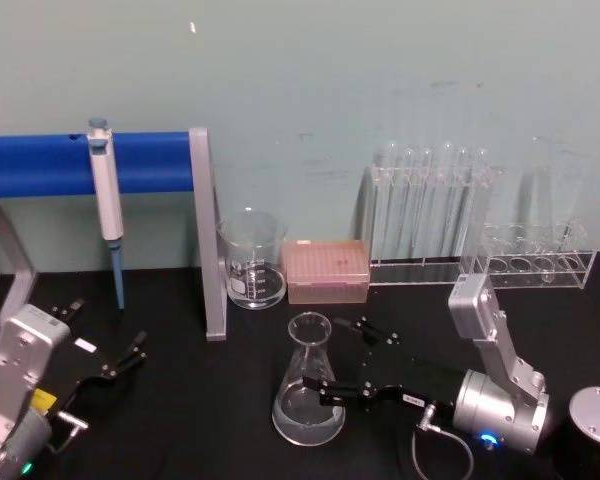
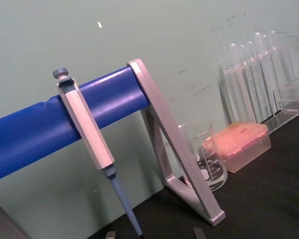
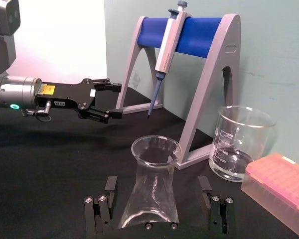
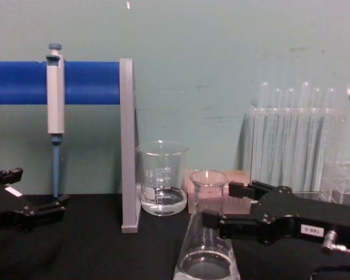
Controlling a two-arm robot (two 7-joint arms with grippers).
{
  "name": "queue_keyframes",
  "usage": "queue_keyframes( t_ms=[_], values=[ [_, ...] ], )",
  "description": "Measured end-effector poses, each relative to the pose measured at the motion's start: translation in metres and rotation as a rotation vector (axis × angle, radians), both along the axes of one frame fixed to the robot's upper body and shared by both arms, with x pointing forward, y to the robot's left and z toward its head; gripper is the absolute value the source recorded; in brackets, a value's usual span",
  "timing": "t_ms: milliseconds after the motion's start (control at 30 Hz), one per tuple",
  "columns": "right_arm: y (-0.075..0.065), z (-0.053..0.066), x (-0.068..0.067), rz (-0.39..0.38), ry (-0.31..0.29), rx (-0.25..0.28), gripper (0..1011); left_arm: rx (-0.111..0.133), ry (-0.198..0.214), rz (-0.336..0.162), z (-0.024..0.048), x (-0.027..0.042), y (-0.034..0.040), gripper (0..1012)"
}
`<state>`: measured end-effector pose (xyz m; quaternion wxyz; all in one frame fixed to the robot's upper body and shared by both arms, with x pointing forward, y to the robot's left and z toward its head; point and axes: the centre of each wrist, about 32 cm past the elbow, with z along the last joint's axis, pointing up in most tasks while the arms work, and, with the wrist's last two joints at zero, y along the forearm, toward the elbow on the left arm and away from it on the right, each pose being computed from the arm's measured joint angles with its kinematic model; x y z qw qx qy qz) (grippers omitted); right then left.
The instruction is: Grasp the erlenmeyer flask with one hand, shake it three times, then place it back.
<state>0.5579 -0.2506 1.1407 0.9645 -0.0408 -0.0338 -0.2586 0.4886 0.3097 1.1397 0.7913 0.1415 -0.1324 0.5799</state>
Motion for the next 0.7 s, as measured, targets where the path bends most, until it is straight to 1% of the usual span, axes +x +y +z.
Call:
queue_keyframes(
  t_ms=[300, 700],
  values=[
    [0.009, 0.001, 0.008, 0.016, -0.005, 0.017, 1003, 0.0, 0.0, 0.0, 0.0, 0.0, 0.0, 1001],
    [0.014, 0.001, 0.013, 0.023, -0.001, 0.031, 1003, 0.0, 0.0, 0.0, 0.0, 0.0, 0.0, 1001]
  ],
)
